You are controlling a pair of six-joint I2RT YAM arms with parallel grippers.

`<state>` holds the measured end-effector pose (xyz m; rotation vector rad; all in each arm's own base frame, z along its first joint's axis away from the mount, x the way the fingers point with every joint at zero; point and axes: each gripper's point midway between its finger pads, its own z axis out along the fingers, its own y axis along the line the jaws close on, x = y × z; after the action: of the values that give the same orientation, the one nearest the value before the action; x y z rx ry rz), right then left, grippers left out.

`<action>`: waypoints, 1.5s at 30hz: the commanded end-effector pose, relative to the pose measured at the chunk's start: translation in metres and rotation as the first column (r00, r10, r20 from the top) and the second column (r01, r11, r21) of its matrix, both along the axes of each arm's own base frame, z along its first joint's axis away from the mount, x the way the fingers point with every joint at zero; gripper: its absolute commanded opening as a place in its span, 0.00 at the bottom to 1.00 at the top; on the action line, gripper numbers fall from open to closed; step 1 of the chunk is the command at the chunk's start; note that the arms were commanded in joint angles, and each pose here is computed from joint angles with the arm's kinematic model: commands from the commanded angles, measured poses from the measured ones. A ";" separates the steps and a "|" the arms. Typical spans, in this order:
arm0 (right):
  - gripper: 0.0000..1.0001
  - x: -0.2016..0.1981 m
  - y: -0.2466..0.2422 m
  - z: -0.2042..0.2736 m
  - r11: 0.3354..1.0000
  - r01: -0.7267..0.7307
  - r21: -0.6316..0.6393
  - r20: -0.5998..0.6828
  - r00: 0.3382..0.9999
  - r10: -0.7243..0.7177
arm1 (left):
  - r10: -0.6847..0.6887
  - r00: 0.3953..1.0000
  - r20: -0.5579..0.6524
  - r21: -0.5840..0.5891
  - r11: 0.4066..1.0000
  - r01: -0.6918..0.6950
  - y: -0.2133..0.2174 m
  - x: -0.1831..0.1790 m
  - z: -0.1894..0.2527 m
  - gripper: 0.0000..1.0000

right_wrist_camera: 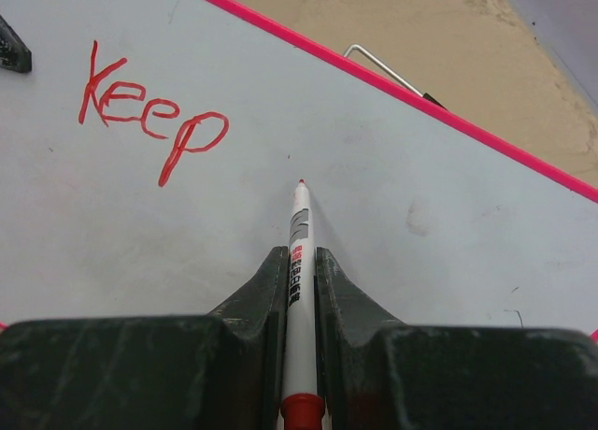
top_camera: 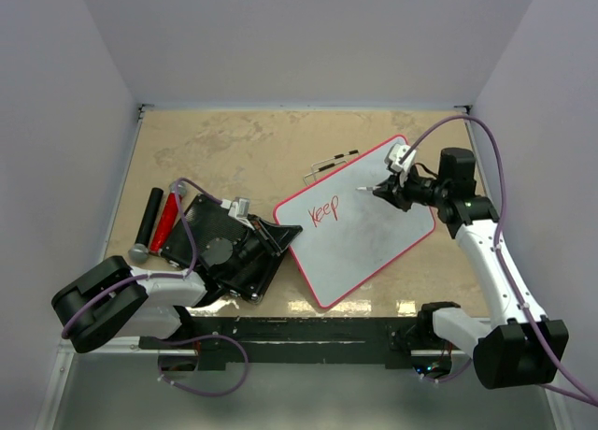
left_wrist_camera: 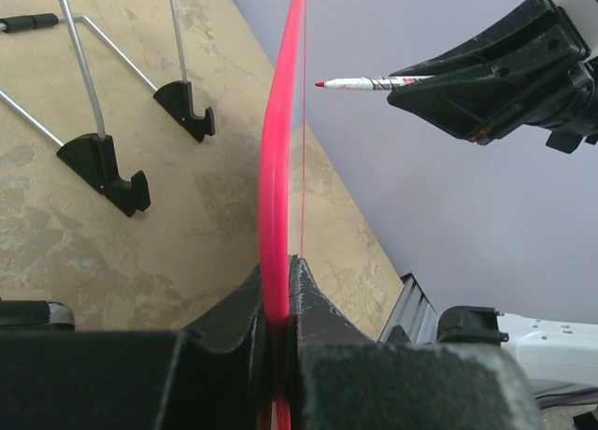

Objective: Write a sentence on the whiteboard
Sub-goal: Pick up the sentence from the whiteboard.

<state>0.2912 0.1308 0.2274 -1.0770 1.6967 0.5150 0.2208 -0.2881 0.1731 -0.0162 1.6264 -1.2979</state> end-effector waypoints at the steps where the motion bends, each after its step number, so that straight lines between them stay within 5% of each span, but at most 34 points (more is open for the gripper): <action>1: 0.00 0.013 0.001 0.006 0.999 0.031 0.030 0.021 0.999 -0.032 | -0.037 0.993 0.112 -0.003 0.999 0.038 -0.008 -0.002 0.023 0.00; 28: 0.00 -0.006 0.017 -0.011 0.996 -0.088 -0.026 -0.032 0.996 0.088 | -0.062 0.991 0.115 0.000 0.998 0.062 -0.012 -0.004 0.023 0.00; 45: 0.00 0.011 0.006 0.006 0.999 0.043 -0.022 0.035 0.998 -0.042 | -0.066 0.991 0.118 0.005 0.998 0.066 -0.013 -0.004 0.023 0.00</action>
<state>0.2920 0.1390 0.2149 -1.0935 1.7400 0.5049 0.2217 -0.2903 0.1720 -0.0086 1.6347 -1.3044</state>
